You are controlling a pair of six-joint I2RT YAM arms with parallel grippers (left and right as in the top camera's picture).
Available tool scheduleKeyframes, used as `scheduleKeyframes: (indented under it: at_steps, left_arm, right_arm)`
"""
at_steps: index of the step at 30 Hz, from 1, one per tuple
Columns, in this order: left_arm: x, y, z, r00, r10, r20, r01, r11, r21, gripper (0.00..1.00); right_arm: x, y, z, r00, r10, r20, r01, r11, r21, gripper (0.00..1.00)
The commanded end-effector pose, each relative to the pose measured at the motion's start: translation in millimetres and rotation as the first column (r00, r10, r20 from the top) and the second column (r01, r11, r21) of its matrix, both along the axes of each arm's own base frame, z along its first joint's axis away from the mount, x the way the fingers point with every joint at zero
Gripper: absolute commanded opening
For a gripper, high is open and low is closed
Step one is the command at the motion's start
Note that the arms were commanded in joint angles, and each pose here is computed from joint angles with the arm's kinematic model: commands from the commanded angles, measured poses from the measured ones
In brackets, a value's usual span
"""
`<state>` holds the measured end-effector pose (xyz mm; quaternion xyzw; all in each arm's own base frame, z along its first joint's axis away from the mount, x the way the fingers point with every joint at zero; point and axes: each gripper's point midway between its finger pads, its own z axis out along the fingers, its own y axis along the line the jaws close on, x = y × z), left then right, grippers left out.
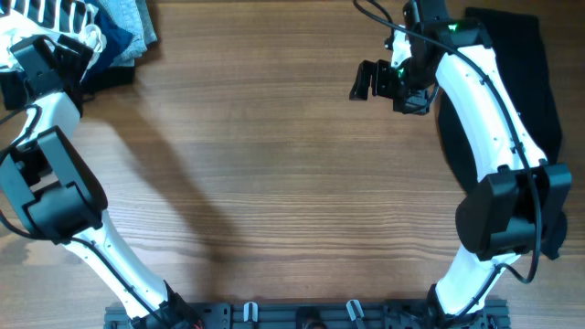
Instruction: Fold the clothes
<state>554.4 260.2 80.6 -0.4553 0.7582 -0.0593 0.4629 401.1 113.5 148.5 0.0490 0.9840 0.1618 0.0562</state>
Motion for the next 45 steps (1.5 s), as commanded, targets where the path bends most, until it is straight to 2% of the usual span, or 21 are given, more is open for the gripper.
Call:
scheduleKeyframes:
  at_steps: [1,5,17,24,27,30,33,40,45]
  left_arm:
    - [4,-4,57,0.996,-0.058,0.068,0.051,0.994,0.099,1.00]
    - [-1,-1,98,0.992,-0.056,0.112,0.036,0.985,0.168,1.00]
    - [-23,-12,169,0.985,-0.073,0.156,0.038,0.975,0.218,1.00]
    - [-35,-18,159,0.994,-0.069,0.088,0.052,0.982,0.181,1.00]
    - [-47,-35,141,0.993,-0.119,0.004,0.118,0.988,0.099,1.00]
    - [-63,-59,146,0.981,-0.192,-0.024,0.192,0.981,0.021,0.99]
    - [-80,-76,169,0.977,-0.213,-0.025,0.214,0.977,0.014,1.00]
    - [-156,-134,244,0.956,-0.292,-0.029,0.293,0.955,0.053,1.00]
    - [-211,-172,266,0.949,-0.314,-0.037,0.314,0.949,0.009,1.00]
  right_arm:
    - [-1,0,10,0.999,0.024,0.028,-0.024,1.000,-0.009,1.00]
    - [-1,0,10,0.999,0.043,0.031,-0.042,0.999,-0.012,1.00]
    - [-2,0,10,0.999,0.046,0.029,-0.046,0.999,-0.014,1.00]
    - [-4,-1,9,0.999,0.047,0.022,-0.047,0.999,-0.015,1.00]
    - [-4,-1,9,0.999,0.046,0.021,-0.046,0.999,-0.015,1.00]
    - [0,0,10,0.998,0.045,0.040,-0.045,0.999,-0.013,1.00]
    - [11,2,15,0.995,0.042,0.086,-0.042,0.999,-0.005,1.00]
    - [32,4,59,0.978,0.034,0.208,-0.037,0.999,0.010,0.99]
    - [24,7,110,0.949,0.034,0.314,-0.052,0.997,0.049,0.99]
